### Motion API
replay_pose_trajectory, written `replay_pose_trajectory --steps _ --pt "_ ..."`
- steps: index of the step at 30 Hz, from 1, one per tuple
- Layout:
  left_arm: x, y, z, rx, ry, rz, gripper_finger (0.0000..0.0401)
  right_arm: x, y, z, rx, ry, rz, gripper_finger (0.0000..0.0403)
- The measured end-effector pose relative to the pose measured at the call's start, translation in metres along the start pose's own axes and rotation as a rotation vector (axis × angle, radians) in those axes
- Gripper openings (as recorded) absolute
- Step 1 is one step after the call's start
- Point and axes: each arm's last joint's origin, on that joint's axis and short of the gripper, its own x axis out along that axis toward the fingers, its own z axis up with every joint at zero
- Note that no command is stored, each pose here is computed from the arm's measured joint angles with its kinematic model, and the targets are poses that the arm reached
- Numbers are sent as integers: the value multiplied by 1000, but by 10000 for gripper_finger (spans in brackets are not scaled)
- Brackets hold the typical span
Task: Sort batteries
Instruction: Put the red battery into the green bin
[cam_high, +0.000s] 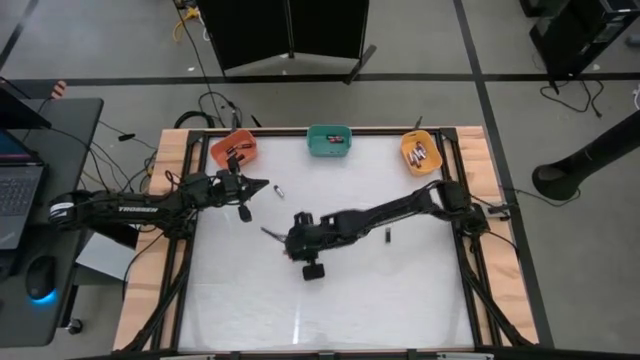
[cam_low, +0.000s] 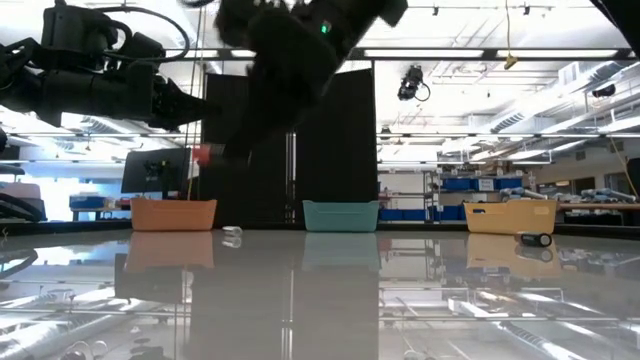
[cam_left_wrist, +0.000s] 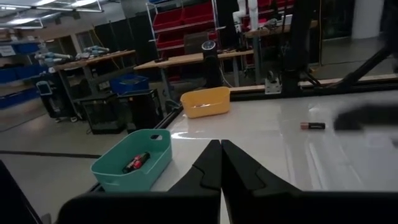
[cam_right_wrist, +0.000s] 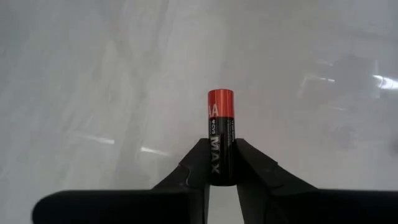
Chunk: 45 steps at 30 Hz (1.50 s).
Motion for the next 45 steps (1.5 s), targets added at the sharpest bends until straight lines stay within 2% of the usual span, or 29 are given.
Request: replay_pose_trajectory --steps 4,10,20,27,31,36,45 --pt "0 0 0 -5 1 6 8 -32 -31 5 44 7 -101 59" --pt "0 0 0 -5 2 13 8 -68 -88 -1 140 53 -234 59" --pt "0 0 0 -12 3 12 8 -84 -188 -46 193 237 -340 59" --pt "0 0 -2 -13 17 10 8 -102 -257 -80 234 229 -378 59" --pt "0 0 -3 -13 32 7 8 -103 -284 -108 260 209 -367 59" --pt "0 0 -2 -13 20 7 8 -84 -308 -137 269 233 -349 59" --pt "0 0 -1 -13 9 8 8 -57 -336 -156 266 242 -290 59"
